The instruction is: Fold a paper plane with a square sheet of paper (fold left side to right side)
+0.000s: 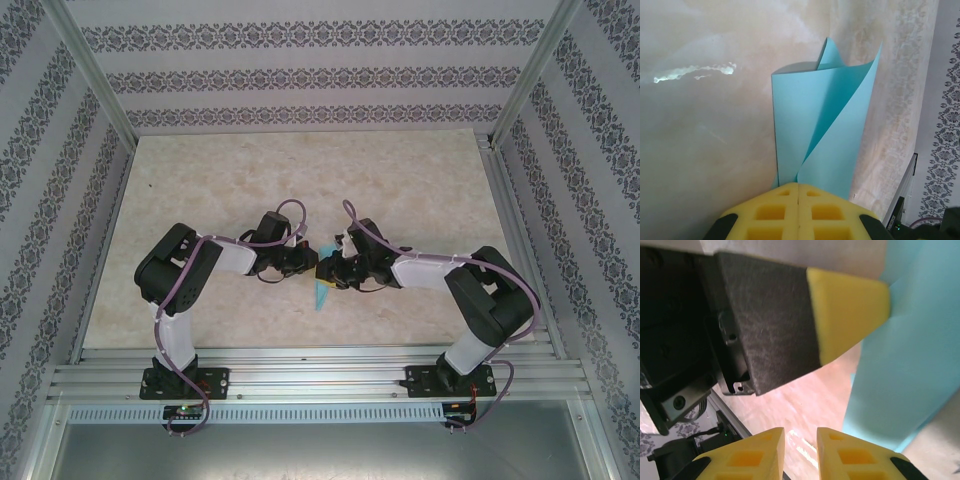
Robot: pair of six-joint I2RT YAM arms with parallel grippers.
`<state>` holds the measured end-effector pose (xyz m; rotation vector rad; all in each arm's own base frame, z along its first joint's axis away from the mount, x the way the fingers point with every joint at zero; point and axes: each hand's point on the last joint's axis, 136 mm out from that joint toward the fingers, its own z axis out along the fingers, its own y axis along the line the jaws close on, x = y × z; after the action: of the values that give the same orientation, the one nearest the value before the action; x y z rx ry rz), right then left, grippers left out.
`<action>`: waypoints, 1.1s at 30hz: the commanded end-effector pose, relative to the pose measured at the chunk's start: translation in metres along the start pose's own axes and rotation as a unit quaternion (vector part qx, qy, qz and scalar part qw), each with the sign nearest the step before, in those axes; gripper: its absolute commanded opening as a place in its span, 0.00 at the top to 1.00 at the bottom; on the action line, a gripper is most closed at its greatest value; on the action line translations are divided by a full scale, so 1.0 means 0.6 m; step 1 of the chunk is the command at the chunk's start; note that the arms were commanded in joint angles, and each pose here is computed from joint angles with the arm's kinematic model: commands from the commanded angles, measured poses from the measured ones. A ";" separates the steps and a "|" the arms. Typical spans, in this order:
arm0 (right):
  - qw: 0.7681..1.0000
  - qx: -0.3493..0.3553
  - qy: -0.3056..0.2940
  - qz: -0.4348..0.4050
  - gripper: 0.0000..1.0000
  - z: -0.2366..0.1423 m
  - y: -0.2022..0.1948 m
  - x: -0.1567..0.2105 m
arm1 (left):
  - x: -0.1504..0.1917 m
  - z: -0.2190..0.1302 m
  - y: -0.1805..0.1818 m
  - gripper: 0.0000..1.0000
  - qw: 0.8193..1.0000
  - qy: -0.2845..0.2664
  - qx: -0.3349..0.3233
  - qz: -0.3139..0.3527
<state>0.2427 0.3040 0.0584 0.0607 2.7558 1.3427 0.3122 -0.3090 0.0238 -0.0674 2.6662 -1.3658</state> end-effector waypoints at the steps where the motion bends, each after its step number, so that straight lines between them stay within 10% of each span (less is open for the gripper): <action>1: 1.000 0.010 0.001 0.001 0.76 0.013 -0.001 0.006 | 0.005 0.000 0.007 1.00 1.000 0.000 -0.004 0.014; 33: 0.995 0.089 0.046 -0.001 0.75 0.031 -0.038 0.053 | 0.015 0.013 0.032 1.00 1.000 0.011 -0.018 0.009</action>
<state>0.2130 0.3062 0.0263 0.0312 2.9500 1.1547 0.3114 -0.3096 0.0233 -0.0438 2.6627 -1.3692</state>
